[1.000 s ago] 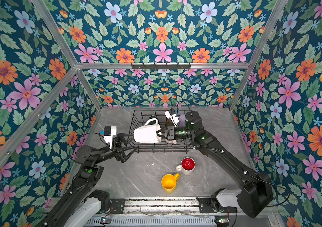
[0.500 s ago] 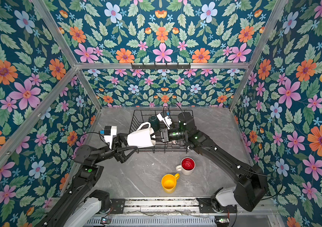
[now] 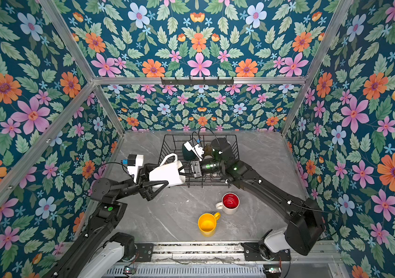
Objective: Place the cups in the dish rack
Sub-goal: 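Raise the cream mug above the rack while the left gripper approaches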
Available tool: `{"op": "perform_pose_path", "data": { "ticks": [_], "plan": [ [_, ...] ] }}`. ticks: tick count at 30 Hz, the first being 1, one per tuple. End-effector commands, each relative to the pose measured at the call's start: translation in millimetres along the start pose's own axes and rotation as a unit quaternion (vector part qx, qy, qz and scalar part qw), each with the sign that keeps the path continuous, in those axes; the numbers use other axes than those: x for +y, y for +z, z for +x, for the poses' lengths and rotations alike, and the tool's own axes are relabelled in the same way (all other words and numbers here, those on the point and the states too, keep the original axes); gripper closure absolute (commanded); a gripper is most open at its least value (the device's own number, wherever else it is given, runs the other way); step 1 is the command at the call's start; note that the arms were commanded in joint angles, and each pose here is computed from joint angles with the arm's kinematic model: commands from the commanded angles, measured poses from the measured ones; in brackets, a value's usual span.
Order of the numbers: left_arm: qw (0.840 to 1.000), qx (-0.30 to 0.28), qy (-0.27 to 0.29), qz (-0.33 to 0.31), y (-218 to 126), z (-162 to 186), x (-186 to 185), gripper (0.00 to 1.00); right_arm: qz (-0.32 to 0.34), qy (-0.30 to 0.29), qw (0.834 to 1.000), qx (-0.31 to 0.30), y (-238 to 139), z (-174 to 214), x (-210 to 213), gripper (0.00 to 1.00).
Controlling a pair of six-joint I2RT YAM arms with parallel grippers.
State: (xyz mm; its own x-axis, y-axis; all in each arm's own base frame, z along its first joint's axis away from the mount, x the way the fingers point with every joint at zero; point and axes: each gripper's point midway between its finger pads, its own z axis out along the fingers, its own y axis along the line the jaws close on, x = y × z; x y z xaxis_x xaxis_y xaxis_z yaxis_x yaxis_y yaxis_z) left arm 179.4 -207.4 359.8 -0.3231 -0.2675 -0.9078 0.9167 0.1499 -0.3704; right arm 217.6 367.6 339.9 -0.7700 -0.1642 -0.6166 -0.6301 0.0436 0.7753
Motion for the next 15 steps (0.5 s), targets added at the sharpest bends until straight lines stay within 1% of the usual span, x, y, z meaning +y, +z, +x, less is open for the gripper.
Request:
{"op": "perform_pose_path", "data": {
  "ticks": [1,9,15],
  "plan": [
    [1.0,-0.005,0.016,0.017,0,-6,-9,0.01,-0.025,-0.047,0.999,-0.006,1,-7,14,1.0],
    [0.999,0.001,0.012,0.04,0,-4,-16,0.04,-0.039,-0.064,0.997,0.001,6,-9,14,1.0],
    [0.998,0.007,0.004,0.056,0,-2,-20,0.05,-0.044,-0.066,0.997,0.003,13,-14,10,1.0]
  ]
}}
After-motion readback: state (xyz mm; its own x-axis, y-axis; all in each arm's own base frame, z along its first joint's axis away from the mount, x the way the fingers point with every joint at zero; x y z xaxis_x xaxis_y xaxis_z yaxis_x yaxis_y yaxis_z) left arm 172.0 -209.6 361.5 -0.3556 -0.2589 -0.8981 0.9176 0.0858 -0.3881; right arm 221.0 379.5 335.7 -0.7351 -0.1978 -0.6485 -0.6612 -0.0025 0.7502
